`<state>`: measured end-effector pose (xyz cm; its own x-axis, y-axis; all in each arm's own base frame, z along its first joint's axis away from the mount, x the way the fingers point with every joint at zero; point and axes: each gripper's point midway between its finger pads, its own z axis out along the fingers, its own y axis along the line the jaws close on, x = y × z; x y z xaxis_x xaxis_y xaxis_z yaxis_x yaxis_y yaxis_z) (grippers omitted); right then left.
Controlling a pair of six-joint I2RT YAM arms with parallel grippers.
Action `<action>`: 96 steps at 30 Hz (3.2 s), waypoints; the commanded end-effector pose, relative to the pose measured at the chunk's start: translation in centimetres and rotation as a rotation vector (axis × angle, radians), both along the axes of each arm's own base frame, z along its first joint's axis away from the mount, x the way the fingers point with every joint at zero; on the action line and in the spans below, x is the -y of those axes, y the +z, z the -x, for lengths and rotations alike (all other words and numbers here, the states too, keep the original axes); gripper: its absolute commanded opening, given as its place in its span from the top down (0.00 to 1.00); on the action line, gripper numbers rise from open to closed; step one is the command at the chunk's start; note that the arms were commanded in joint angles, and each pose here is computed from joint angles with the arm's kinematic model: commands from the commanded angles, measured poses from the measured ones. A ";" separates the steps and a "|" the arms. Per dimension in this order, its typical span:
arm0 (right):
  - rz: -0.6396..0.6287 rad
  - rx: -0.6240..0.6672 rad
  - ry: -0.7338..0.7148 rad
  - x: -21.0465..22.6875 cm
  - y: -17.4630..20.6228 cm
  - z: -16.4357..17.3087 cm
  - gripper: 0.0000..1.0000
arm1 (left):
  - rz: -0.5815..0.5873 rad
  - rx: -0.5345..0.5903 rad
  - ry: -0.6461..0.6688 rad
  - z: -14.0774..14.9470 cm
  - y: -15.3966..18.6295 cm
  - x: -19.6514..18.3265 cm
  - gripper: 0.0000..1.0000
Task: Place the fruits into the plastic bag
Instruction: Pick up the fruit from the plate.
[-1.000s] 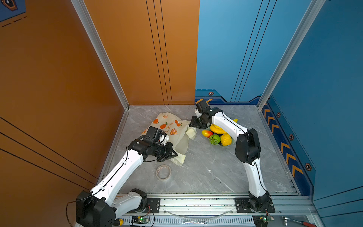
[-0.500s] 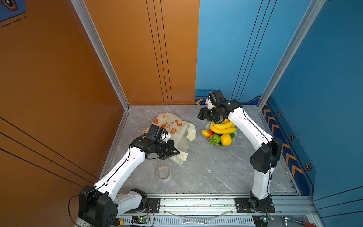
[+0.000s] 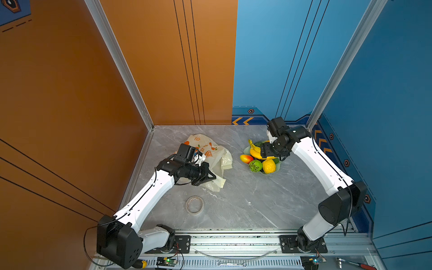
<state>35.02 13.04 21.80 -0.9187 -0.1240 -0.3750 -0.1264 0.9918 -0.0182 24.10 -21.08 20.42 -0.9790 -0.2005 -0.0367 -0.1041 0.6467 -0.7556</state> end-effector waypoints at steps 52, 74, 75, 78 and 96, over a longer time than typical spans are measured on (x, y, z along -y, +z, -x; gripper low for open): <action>-0.115 -0.113 -0.118 3.2 -12.4 -2.6 0.30 | 0.021 0.017 -0.014 0.0 0.7 -0.4 1.00; -0.239 0.037 -0.147 2.4 -4.6 -2.9 0.40 | 0.029 0.016 -0.018 0.4 0.7 -0.5 1.00; -0.255 0.045 -0.147 2.2 -4.0 -2.9 0.40 | 0.029 0.016 -0.018 0.4 0.7 -0.5 1.00; -0.328 0.059 -0.153 1.2 -2.2 -2.7 0.40 | 0.031 0.018 -0.020 0.5 0.8 -0.5 1.00; -0.697 -0.056 0.008 -18.3 -3.2 0.0 0.41 | 0.028 0.023 -0.021 1.1 0.8 -0.4 1.00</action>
<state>34.33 28.60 18.99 -0.9345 0.0784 -0.3473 -0.1389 0.8179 0.5583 23.90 -20.74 21.50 -0.9786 -0.1955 -0.0641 -0.0740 0.6254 -0.7768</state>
